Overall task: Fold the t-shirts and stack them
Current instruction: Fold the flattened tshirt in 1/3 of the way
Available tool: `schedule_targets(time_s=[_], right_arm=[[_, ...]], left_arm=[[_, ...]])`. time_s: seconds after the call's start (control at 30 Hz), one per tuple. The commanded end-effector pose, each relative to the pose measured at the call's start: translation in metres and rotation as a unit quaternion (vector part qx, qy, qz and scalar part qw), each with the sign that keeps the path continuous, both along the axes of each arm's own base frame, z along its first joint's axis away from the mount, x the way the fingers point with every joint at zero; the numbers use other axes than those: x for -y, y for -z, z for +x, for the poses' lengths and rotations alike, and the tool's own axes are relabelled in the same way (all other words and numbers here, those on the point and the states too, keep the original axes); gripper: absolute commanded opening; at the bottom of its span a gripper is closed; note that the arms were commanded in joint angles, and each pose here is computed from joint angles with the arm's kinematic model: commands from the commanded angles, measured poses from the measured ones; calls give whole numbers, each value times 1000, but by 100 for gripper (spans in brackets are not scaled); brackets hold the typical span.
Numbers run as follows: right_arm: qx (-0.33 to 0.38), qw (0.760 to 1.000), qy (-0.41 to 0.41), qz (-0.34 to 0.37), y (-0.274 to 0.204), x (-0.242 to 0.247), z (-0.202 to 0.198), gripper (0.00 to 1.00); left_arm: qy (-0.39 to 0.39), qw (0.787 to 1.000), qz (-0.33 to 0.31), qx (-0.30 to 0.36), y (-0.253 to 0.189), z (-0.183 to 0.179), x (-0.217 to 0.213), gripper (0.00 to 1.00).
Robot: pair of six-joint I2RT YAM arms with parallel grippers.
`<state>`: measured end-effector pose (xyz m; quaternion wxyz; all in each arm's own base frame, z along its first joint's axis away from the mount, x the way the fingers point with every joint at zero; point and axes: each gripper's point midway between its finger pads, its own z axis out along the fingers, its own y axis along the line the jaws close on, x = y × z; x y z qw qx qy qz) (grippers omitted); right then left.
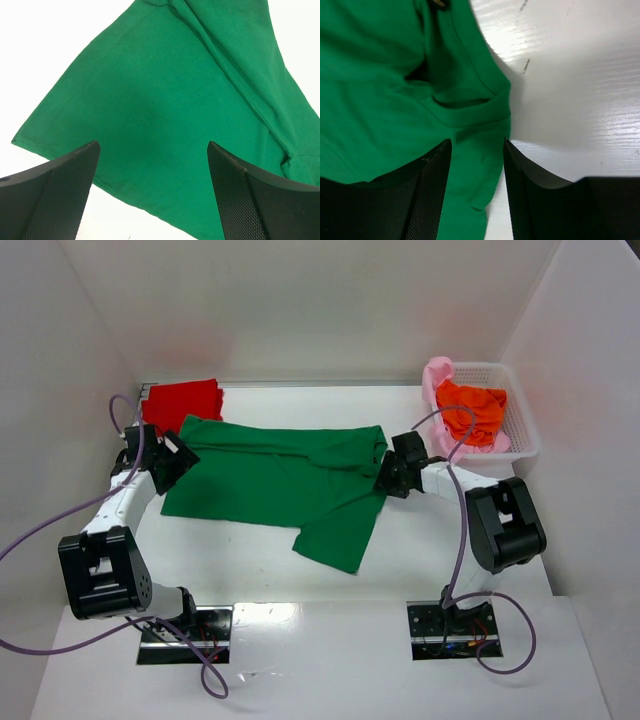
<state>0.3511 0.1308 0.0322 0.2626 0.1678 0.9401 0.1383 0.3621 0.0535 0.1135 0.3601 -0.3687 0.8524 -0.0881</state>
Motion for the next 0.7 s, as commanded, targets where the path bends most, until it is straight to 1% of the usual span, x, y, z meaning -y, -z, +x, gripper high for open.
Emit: schedule_targets(time_s=[0.0, 0.17, 0.2, 0.23, 0.3, 0.33, 0.4, 0.43, 0.47, 0.5, 0.6, 0.67], right_arm=[[-9, 1000, 6, -11, 9, 1, 1, 51], [-23, 999, 2, -33, 17, 1, 2, 45], [-22, 999, 4, -35, 15, 1, 4, 41], [-26, 999, 4, -37, 16, 1, 6, 34], [-29, 999, 2, -44, 18, 2, 8, 25], [-33, 998, 2, -45, 19, 2, 8, 17], [-36, 998, 5, -52, 21, 4, 9, 7], [-40, 998, 5, -54, 22, 5, 7, 0], [-32, 997, 10, -66, 19, 6, 11, 0], [-39, 997, 13, -67, 20, 7, 8, 0], [-30, 994, 33, -98, 15, 20, 11, 0], [-25, 994, 40, -101, 9, 25, 12, 0]], left_arm=[[15, 999, 8, 32, -22, 12, -1, 95], [29, 999, 2, 40, -27, 15, 3, 96], [30, 999, 1, 42, -29, 15, 4, 96], [34, 998, 0, 51, -35, 17, 5, 96], [38, 998, 4, 55, -39, 19, 5, 96], [40, 997, 3, 59, -42, 21, 5, 96], [41, 997, 4, 64, -48, 21, 6, 96], [41, 997, 4, 64, -48, 21, 6, 96], [41, 997, 5, 69, -52, 22, 5, 96], [41, 996, 6, 73, -55, 22, 5, 96], [41, 997, 5, 69, -54, 20, 6, 96], [44, 997, 2, 70, -54, 20, 7, 96]])
